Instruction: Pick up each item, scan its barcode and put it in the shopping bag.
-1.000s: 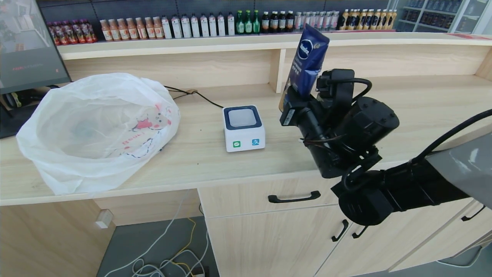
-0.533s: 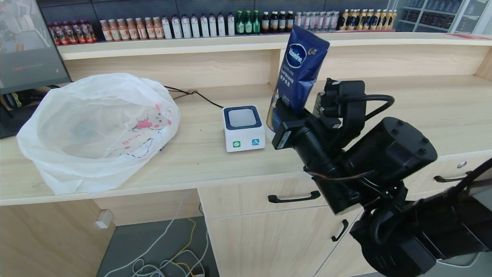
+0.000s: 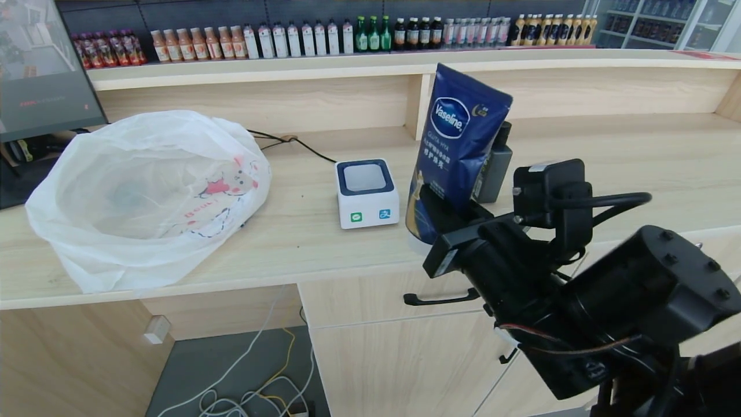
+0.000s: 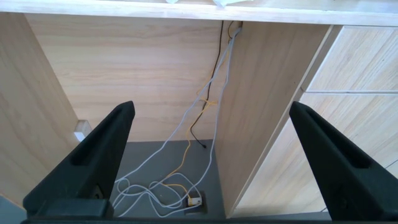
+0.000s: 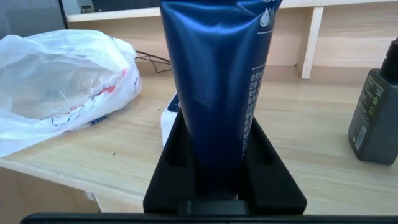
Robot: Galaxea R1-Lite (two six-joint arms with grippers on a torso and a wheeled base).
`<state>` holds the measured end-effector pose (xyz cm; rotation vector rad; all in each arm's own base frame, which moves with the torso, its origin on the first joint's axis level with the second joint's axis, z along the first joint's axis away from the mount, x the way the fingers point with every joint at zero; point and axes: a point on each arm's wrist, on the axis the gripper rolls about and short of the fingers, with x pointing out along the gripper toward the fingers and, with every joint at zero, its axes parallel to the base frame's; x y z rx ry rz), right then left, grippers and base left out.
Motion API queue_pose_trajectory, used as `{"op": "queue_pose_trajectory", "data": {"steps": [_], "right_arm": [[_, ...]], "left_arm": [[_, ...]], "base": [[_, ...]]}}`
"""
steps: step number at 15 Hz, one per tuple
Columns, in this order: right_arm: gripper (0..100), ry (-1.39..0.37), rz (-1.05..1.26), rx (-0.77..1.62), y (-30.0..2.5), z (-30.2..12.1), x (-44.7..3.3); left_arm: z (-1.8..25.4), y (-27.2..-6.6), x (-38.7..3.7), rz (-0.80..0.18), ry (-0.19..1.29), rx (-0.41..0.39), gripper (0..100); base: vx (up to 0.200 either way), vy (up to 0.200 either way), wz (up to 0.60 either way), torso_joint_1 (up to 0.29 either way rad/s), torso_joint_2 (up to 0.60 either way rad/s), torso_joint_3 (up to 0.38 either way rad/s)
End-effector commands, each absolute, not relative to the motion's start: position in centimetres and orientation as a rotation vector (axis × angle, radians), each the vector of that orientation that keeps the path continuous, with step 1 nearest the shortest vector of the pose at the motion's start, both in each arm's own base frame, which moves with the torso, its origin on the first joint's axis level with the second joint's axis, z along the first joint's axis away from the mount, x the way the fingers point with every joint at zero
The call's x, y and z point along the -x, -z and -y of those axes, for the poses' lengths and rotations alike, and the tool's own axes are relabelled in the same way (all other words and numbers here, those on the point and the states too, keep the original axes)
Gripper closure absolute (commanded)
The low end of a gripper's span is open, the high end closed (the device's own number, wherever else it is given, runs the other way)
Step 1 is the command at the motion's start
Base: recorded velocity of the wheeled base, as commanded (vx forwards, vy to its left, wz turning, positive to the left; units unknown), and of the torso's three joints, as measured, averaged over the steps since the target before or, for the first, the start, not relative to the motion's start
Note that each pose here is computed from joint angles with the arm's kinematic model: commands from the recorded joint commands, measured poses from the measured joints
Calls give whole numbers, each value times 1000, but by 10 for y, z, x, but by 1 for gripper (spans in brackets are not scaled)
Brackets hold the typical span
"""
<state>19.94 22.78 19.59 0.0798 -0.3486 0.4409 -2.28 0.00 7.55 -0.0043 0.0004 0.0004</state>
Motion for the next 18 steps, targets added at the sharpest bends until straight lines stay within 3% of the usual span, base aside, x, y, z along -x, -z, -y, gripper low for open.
{"op": "queue_pose_trajectory", "data": {"steps": [1,11,18], "right_arm": [[100,-466,347,-86,-200,-218,-183],[100,-535,353,-5,-198,-203,-153],[100,-552,443,217,-202,-182,-132]], "left_arm": [[0,-75,23,0,0,5,0],[0,-75,23,0,0,5,0],[0,-75,23,0,-2,5,0]], "base": [[0,0,0,0,0,0],[0,0,0,0,0,0],[0,0,0,0,0,0]]}}
